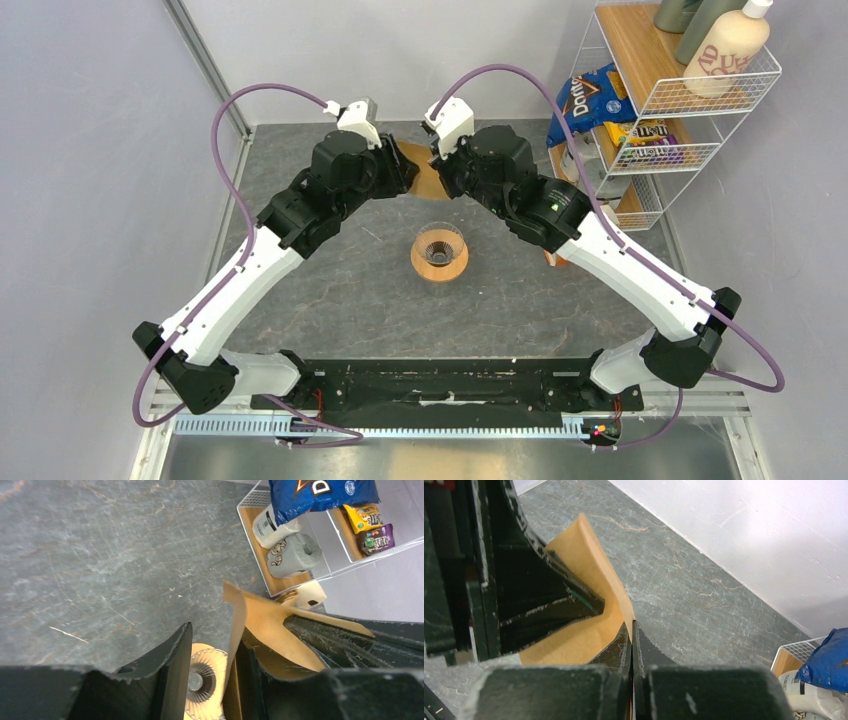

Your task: Place the coffee filter in the dripper

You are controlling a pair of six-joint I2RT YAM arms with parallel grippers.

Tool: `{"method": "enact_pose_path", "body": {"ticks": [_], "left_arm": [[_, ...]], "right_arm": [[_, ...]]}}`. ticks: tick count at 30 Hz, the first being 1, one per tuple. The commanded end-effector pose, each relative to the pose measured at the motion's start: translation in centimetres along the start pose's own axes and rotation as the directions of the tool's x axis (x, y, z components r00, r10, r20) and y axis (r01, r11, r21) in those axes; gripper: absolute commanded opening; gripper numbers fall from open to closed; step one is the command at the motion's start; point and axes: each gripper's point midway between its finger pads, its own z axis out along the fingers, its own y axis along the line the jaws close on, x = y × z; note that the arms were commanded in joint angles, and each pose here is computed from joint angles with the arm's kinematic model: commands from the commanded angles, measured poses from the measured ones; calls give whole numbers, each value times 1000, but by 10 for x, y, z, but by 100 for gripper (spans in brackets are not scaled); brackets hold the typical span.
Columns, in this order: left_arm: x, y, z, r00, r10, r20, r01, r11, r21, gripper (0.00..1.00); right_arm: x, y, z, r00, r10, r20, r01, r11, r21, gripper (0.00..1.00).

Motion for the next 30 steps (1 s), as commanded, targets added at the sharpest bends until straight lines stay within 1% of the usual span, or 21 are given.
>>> {"method": "enact_pose_path", "body": {"ticks": [1,5,9,11,15,18,22,25,28,30], "left_arm": [[-27,-2,-17,990,138,38,-139,990,21,46],[-22,-9,-22,983,181,22,-183,979,92,50],[-25,-15,-23,981,193,31,-195,971,135,51],[-25,-15,-21,982,185,21,-186,974,131,46],[-17,-13,-15,987,159,-14,-156,980,122,34],[-13,-10,-12,988,152,-20,-149,983,108,21],[-12,-9,-9,989,149,-22,-146,984,105,13],[-11,-12,-10,987,161,-18,-157,979,131,2],[-5,-22,-14,982,190,-21,-181,962,205,2],[-3,-25,-16,979,202,-16,-192,954,231,2]], "right_arm": [[-17,4,-16,998,-49,47,51,998,-42,0],[-13,7,-15,997,-68,29,69,996,-57,0],[-13,11,-15,996,-83,28,85,994,-72,0],[-16,11,-15,996,-82,37,84,994,-67,0],[-24,-2,-13,997,-46,59,45,999,19,0],[-28,-12,-12,998,-4,69,-2,997,81,0],[-27,-12,-11,997,28,66,-34,995,89,0],[-28,-13,-12,997,31,68,-38,995,94,0],[-30,-12,-11,997,36,75,-42,996,85,0],[-30,-9,-11,997,32,76,-37,997,67,0]]}}
